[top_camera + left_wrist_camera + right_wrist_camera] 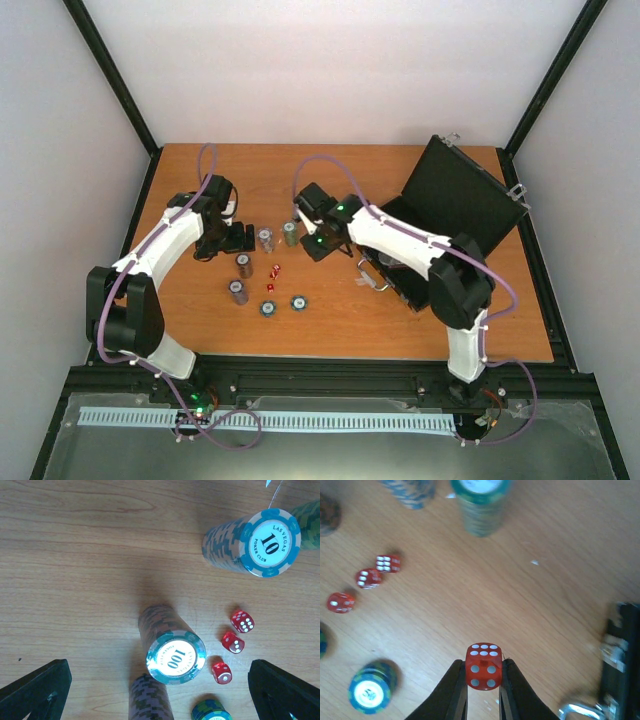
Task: Pack up texas hold em set
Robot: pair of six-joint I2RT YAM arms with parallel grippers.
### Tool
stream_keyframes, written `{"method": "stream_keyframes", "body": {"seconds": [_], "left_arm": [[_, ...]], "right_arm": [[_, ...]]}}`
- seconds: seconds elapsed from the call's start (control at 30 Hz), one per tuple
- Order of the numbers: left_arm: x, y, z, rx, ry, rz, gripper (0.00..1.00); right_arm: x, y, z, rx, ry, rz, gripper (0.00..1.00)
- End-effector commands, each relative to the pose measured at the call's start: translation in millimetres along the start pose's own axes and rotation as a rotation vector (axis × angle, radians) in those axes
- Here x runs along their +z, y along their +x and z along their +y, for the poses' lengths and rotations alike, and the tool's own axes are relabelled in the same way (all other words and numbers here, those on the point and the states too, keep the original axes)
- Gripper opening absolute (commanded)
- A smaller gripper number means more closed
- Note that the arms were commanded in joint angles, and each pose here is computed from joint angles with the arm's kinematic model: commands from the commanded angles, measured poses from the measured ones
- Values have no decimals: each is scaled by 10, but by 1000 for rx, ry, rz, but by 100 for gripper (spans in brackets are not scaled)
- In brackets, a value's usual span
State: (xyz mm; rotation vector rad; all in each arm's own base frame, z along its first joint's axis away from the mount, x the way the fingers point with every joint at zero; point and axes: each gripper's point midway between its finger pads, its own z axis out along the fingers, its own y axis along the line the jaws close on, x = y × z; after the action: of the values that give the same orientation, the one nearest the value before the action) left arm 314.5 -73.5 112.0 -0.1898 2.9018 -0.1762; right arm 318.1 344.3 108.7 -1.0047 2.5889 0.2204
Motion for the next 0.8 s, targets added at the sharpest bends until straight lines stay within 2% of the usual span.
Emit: {"method": "stream_keyframes", "body": {"seconds": [0.0,0.2,0.37,0.53,0.77], "left_arm": [[-112,-74,-53,2,20,-43,100],[-99,-60,-49,3,19,-38,100],[-87,-53,-49,5,19,-33,100],[-61,-53,-52,7,19,-26,100],[-47,-52,-46,11,14,-19,100]], "right_arm": [[-110,228,-498,90,142,23,3],[-250,689,-1354,303,301,54,3],[-283,1077,-1811,451,384,86,3],[-216,1361,-2030,570,407,123,3],[-113,1533,-2180,633,398,149,3]]}}
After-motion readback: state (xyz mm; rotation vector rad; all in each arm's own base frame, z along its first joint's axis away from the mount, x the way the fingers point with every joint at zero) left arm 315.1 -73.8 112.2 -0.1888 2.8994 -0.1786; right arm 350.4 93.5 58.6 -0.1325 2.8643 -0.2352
